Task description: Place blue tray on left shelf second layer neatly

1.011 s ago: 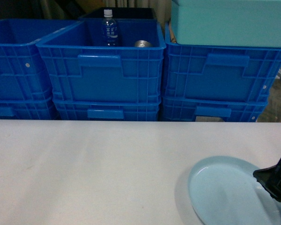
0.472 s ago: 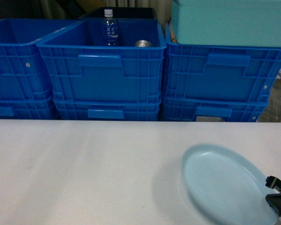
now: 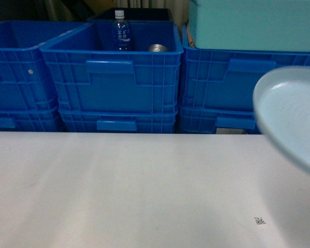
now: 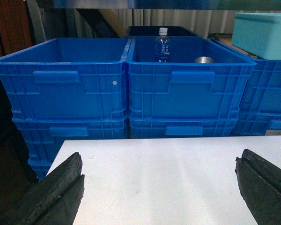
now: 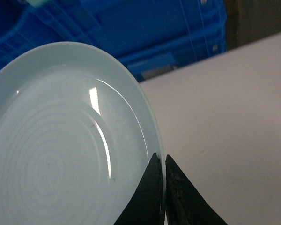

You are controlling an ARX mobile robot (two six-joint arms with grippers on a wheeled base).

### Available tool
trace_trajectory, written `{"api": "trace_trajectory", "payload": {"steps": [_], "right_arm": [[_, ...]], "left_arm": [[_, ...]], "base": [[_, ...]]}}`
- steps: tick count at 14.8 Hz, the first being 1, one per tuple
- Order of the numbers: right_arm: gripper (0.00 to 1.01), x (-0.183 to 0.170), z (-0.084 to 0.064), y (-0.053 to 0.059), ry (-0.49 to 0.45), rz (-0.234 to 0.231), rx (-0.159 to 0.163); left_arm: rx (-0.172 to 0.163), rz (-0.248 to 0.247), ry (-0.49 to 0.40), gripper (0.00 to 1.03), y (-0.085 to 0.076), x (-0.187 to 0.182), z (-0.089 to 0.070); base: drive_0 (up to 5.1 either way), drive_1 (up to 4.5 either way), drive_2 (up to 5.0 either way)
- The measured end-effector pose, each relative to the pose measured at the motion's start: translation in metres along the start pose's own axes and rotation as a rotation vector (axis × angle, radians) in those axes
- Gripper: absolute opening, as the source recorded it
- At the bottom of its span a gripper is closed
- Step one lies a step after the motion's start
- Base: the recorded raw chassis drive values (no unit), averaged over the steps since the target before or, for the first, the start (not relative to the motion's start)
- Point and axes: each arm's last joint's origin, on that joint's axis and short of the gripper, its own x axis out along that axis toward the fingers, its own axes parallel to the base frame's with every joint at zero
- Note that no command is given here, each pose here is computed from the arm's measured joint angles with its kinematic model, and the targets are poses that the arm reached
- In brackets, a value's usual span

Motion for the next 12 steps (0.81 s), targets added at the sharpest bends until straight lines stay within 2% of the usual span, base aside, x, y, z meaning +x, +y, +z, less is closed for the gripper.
{"api": "trace_trajectory", "payload": {"steps": [1, 2, 4, 5, 6, 7, 8, 9, 11, 12], "right_arm": [[0.02, -0.026, 0.007, 0.011, -0.042, 0.008, -0.042], [0.02, -0.059, -0.004, 0.023, -0.082, -0.006, -0.112], [0.02, -0.093, -0.039, 0.03, -0.101, -0.033, -0.183], [0.02, -0.105, -0.05, 0.03, -0.133, -0.031, -0.223], [0.02, -0.114, -0.052, 0.027, -0.172, -0.02, -0.251], [0.02, -0.117, -0.048, 0.021, -0.201, -0.03, -0.271], [0.02, -0.116, -0.047, 0.013, -0.187, -0.047, -0.266], [0.02, -0.115, -0.047, 0.01, -0.175, -0.056, -0.273], [0.02, -0.114, -0.048, 0.015, -0.185, -0.047, -0.324], [0.02, -0.114, -0.048, 0.018, -0.189, -0.04, -0.34]], "left_arm": [[0.0, 0.0, 0.0, 0.98, 0.0, 0.0, 0.0], [0.0, 0.0, 0.0, 0.98, 0.0, 0.0, 0.0], [0.0, 0.0, 0.0, 0.98, 0.0, 0.0, 0.0], [0.0, -0.001, 0.0, 0.98, 0.0, 0.0, 0.0], [0.0, 0.0, 0.0, 0.98, 0.0, 0.0, 0.0], [0.0, 0.0, 0.0, 0.98, 0.0, 0.0, 0.0], [0.0, 0.0, 0.0, 0.98, 0.0, 0.0, 0.0], [0.0, 0.0, 0.0, 0.98, 0.0, 0.0, 0.0], [0.0, 0.0, 0.0, 0.98, 0.0, 0.0, 0.0], [0.0, 0.0, 0.0, 0.98, 0.0, 0.0, 0.0]], "base": [[0.0, 0.0, 0.0], [0.0, 0.0, 0.0], [0.0, 0.0, 0.0], [0.0, 0.0, 0.0], [0.0, 0.0, 0.0], [0.0, 0.0, 0.0], [0.0, 0.0, 0.0], [0.0, 0.0, 0.0], [0.0, 0.0, 0.0], [0.0, 0.0, 0.0]]}}
